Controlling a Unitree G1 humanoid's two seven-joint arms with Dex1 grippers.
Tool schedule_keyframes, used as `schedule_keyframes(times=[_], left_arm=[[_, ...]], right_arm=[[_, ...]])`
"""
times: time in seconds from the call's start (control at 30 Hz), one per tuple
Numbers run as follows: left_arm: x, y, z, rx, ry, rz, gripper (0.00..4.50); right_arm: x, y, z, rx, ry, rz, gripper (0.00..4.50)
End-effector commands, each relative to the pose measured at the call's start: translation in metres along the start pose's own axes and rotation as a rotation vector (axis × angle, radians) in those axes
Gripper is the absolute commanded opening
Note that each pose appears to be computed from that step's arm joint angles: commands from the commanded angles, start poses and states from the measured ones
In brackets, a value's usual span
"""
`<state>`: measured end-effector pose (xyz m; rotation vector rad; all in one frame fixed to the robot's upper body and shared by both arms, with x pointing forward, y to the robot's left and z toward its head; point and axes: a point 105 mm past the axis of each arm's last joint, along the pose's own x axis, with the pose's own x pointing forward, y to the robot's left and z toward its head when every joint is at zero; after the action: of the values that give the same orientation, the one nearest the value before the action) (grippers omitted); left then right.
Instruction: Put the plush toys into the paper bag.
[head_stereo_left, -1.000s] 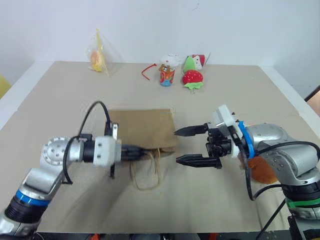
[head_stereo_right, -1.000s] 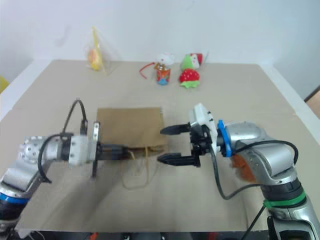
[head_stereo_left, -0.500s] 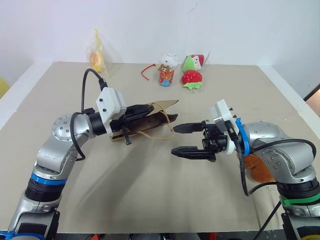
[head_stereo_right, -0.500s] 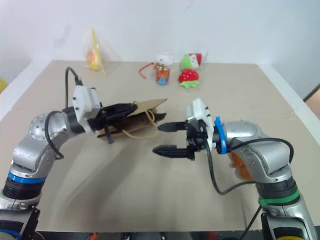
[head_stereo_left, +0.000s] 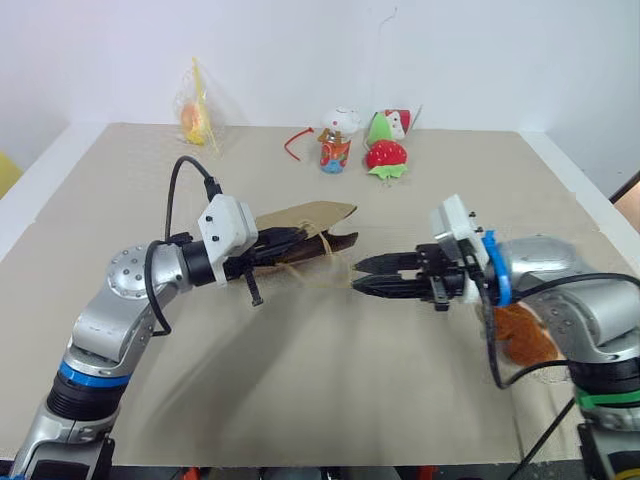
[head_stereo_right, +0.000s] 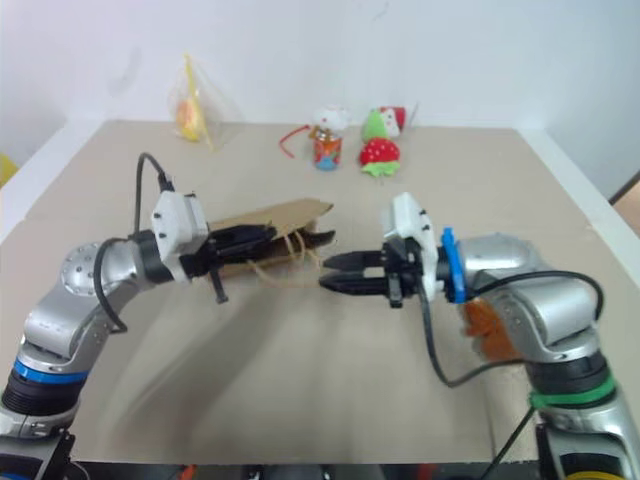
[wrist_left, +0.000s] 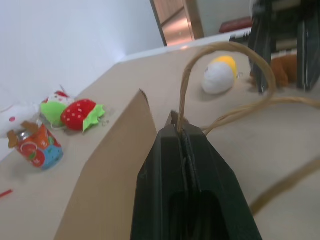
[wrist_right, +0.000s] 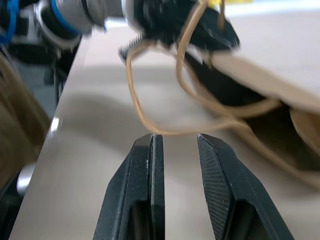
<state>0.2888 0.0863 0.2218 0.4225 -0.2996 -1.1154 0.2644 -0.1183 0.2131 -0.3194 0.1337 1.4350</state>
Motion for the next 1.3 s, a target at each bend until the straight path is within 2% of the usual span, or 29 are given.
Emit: schedule_keyframes(times=[0.03, 0.13, 0.17, 0.33, 0.57, 0.7, 0.9, 1.13, 1.3], left_arm=[[-0.001, -0.005, 0.008, 0.051, -0.013, -0.021, 0.0], [-0.002, -0.005, 0.005, 0.052, -0.004, -0.02, 0.0], [-0.001, -0.005, 0.004, 0.052, 0.0, -0.018, 0.0], [0.002, -0.007, -0.002, 0.02, 0.011, -0.008, 0.0], [0.007, 0.0, 0.005, -0.057, -0.034, 0.075, 0.0], [0.009, 0.0, 0.01, -0.085, -0.062, 0.097, 0.0], [0.005, 0.012, 0.018, -0.107, -0.096, 0.163, 0.0], [0.007, 0.017, 0.024, -0.137, -0.121, 0.2, 0.0], [0.008, 0.016, 0.025, -0.143, -0.12, 0.21, 0.0]], right_arm=[[-0.018, 0.002, 0.017, -0.031, -0.003, 0.025, 1.31], [-0.018, 0.007, 0.032, -0.018, -0.037, 0.052, 0.56], [-0.016, 0.009, 0.038, -0.018, -0.058, 0.065, 0.03], [0.007, 0.019, 0.058, -0.061, -0.139, 0.114, 0.01], [0.045, 0.03, 0.065, -0.056, -0.214, 0.148, 0.01], [0.063, 0.013, 0.058, -0.046, -0.233, 0.058, 0.01], [0.066, 0.004, 0.042, -0.058, -0.191, 0.019, 0.01], [0.089, -0.023, 0.025, -0.084, -0.162, -0.151, 0.01], [0.096, -0.032, 0.019, -0.084, -0.155, -0.216, 0.01]])
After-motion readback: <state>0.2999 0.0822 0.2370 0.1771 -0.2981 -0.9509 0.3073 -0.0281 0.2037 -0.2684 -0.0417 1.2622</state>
